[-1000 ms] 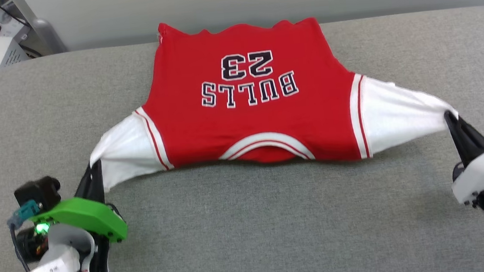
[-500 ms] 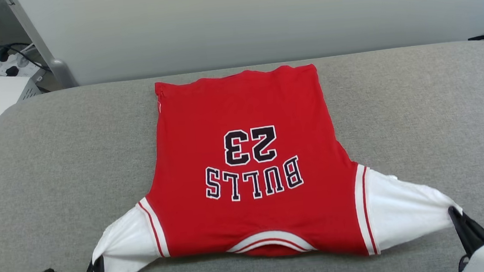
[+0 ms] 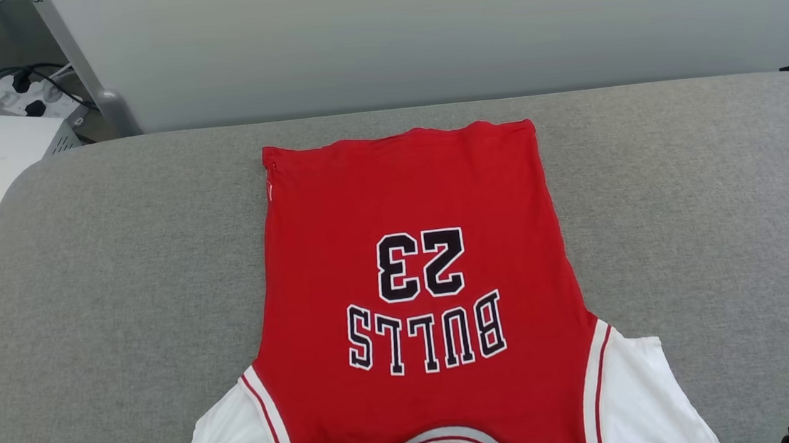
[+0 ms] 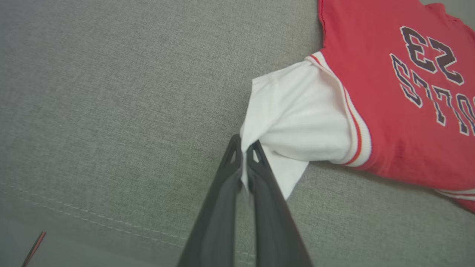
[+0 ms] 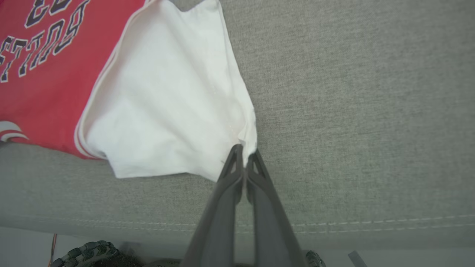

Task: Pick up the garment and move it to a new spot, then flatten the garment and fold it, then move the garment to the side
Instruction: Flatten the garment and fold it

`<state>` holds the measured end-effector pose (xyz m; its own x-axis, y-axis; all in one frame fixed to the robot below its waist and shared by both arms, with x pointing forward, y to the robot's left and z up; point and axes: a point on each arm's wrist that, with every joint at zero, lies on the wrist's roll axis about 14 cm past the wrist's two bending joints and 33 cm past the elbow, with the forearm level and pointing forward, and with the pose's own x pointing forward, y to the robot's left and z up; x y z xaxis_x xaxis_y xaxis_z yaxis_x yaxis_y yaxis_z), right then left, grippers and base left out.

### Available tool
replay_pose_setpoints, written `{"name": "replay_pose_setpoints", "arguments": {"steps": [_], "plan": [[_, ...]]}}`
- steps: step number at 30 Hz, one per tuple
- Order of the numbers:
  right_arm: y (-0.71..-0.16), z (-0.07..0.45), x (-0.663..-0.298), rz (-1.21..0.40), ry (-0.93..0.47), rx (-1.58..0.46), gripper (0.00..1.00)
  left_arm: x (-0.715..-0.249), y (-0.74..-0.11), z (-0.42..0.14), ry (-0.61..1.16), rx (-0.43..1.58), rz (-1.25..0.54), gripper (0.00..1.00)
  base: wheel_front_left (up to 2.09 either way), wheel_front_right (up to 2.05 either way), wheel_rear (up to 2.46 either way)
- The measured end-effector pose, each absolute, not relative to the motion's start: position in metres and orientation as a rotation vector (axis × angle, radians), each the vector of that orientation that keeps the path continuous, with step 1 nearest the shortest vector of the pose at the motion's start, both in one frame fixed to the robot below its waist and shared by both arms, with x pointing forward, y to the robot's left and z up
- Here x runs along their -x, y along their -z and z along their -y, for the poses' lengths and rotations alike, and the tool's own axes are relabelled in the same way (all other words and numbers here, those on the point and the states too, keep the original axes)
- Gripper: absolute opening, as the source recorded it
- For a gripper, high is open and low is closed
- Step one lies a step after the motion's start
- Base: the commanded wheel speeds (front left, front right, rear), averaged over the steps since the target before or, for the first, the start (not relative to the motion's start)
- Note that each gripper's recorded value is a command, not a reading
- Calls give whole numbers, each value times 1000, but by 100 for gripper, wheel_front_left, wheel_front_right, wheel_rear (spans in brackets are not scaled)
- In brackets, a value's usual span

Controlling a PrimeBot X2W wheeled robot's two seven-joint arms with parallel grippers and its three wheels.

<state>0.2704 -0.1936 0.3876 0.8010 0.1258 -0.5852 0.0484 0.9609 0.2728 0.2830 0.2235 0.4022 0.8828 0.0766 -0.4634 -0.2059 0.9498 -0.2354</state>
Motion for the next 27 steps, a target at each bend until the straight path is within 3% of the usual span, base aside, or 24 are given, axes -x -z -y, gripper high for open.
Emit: {"name": "replay_pose_setpoints", "arguments": {"steps": [1, 2, 3, 4, 11, 17, 22, 27], "plan": [[-386, 193, -270, -644, -43, -294, 7, -284, -403, -222, -144, 279, -459, 0, 0, 0, 0], [-384, 192, -271, -647, -47, -292, 34, -285, -404, -220, -135, 276, -446, 0, 0, 0, 0], [-383, 192, -273, -645, -52, -286, 73, -288, -408, -220, -131, 267, -423, 0, 0, 0, 0], [-384, 192, -277, -634, -55, -291, 100, -292, -411, -219, -127, 257, -400, 0, 0, 0, 0], [-416, 196, -327, -460, -74, -272, 100, -307, -427, -213, -105, 245, -307, 0, 0, 0, 0], [-455, 206, -393, -318, -77, -241, 100, -327, -441, -207, -74, 211, -246, 0, 0, 0, 0], [-477, 200, -454, -289, -126, -220, 100, -347, -454, -196, -45, 222, -189, 0, 0, 0, 0], [-479, 190, -510, -361, -176, -202, 100, -368, -465, -185, -7, 211, -137, 0, 0, 0, 0]]}}
